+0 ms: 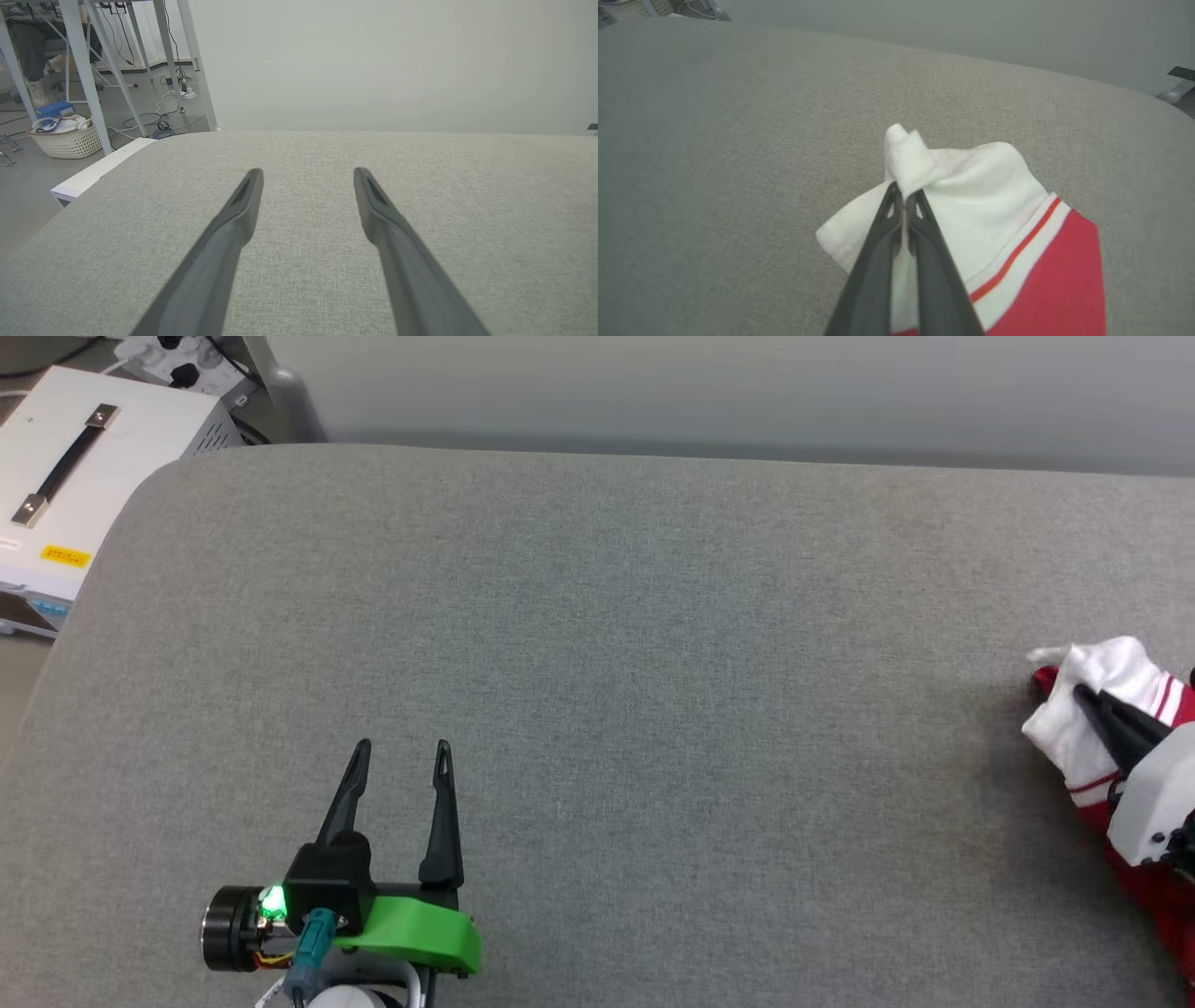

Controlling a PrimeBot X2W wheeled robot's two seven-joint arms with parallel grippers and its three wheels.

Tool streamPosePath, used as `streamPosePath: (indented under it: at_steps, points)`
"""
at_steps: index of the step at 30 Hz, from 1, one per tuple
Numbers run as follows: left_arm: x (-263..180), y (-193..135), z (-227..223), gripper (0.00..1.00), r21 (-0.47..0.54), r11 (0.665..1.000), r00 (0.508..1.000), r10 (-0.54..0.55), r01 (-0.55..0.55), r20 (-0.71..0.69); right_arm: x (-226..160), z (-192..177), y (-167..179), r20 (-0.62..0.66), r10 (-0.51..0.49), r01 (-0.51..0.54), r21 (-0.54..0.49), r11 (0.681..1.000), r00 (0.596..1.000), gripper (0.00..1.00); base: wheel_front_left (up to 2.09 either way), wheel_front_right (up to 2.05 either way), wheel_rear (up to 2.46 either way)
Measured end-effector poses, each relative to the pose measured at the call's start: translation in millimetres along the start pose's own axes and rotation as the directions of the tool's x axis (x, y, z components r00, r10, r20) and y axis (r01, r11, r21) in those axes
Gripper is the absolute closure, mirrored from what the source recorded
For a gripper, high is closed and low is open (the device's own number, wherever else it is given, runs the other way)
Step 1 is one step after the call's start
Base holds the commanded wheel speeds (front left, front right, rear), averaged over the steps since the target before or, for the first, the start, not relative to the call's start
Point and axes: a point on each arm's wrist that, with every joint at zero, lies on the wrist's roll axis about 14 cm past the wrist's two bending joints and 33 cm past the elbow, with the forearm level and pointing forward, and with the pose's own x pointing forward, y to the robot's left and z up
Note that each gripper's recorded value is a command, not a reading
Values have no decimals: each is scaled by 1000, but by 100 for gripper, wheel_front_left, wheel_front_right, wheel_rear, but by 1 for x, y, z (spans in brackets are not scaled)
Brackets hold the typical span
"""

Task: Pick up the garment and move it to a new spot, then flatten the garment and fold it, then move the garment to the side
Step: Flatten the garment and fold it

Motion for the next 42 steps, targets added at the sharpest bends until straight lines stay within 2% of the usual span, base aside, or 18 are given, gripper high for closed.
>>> streamPosePath:
  at_steps: [8, 14, 20, 26, 32, 38, 42]
  points:
    - [-5, 4, 8, 0, 0, 1000, 1000, 11, -11, 23, -11, 70, 20, 242, 34, -32, -13, 999, 970, 100, 0, 0, 0]
    - [-8, 9, 9, 0, 1, 999, 999, 33, -33, 24, 7, 92, 72, 296, 153, -149, -37, 988, 943, 100, 0, 0, 0]
    - [-11, 18, 5, 0, 3, 998, 998, 64, -64, 7, 38, 101, 143, 274, 328, -314, -96, 945, 904, 100, 0, 0, 0]
    - [-9, 29, 1, 0, 7, 995, 995, 102, -102, -7, 70, 72, 219, 132, 504, -484, -157, 861, 853, 100, 0, 0, 0]
    - [-6, 38, -5, 0, 8, 990, 990, 142, -142, -25, 87, 14, 284, -75, 630, -631, -190, 752, 773, 100, 0, 0, 0]
    - [-3, 44, -11, 0, 12, 986, 985, 168, -168, -44, 82, -63, 319, -303, 673, -733, -173, 658, 675, 100, 0, 0, 0]
    - [-4, 49, -14, 0, 18, 982, 981, 186, -186, -55, 79, -95, 322, -395, 666, -757, -135, 639, 633, 100, 0, 0, 0]
